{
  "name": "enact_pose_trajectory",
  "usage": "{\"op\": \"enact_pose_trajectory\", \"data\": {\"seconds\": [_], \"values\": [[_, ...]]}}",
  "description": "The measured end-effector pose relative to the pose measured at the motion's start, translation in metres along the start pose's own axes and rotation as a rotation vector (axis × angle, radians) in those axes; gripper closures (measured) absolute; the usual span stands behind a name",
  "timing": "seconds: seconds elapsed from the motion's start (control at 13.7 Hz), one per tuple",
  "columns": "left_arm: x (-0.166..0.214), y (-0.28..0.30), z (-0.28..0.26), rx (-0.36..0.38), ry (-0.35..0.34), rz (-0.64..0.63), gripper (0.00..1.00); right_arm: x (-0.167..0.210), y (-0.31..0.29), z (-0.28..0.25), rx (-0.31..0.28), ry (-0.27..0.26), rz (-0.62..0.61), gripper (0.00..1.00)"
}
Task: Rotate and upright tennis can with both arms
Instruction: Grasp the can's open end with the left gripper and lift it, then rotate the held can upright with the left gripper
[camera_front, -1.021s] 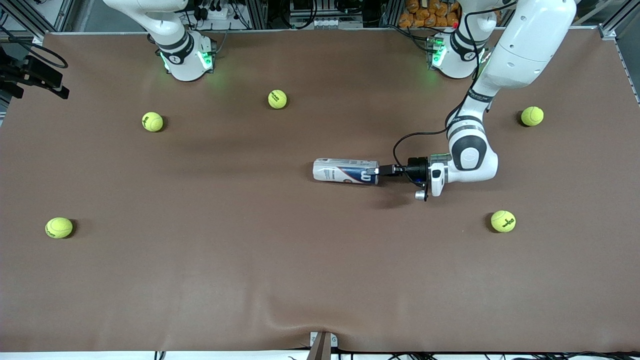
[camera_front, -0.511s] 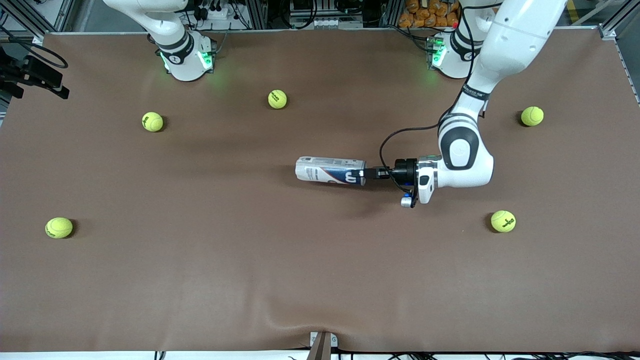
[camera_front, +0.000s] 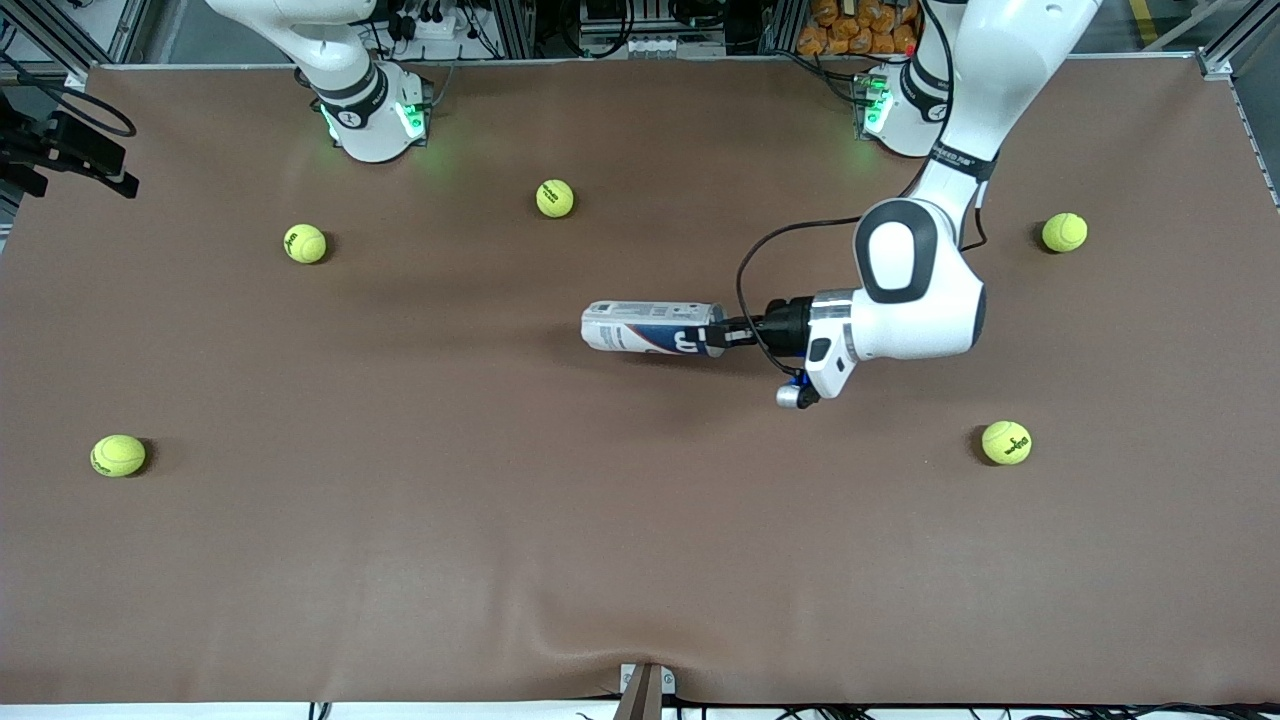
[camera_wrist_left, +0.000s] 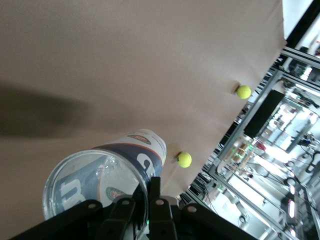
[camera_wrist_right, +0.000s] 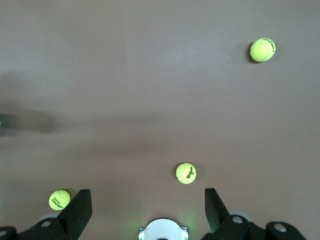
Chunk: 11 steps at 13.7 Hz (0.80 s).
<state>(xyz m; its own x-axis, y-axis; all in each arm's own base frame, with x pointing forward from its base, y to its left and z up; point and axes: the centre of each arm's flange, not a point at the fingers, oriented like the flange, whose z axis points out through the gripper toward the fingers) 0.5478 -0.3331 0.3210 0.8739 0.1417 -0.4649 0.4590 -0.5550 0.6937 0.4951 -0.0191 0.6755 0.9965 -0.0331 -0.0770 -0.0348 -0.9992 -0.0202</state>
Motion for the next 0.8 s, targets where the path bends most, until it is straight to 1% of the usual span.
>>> {"op": "enact_pose_trajectory", "data": {"seconds": [0.29, 0.44, 0.58, 0.8], "values": [[-0.024, 0.042, 0.019, 0.171, 0.092, -0.037, 0.96, 0.000, 0.000, 0.001, 0.000, -0.001, 0.000, 0.00], [-0.038, 0.066, 0.025, 0.238, 0.140, -0.054, 0.96, 0.000, 0.000, 0.001, 0.000, -0.002, 0.001, 0.00], [-0.050, 0.086, 0.027, 0.302, 0.205, -0.065, 0.96, 0.000, 0.001, 0.001, 0.000, -0.003, 0.002, 0.00], [-0.075, 0.110, 0.043, 0.414, 0.330, -0.064, 0.96, 0.000, 0.002, 0.001, 0.001, -0.004, 0.004, 0.00]]}}
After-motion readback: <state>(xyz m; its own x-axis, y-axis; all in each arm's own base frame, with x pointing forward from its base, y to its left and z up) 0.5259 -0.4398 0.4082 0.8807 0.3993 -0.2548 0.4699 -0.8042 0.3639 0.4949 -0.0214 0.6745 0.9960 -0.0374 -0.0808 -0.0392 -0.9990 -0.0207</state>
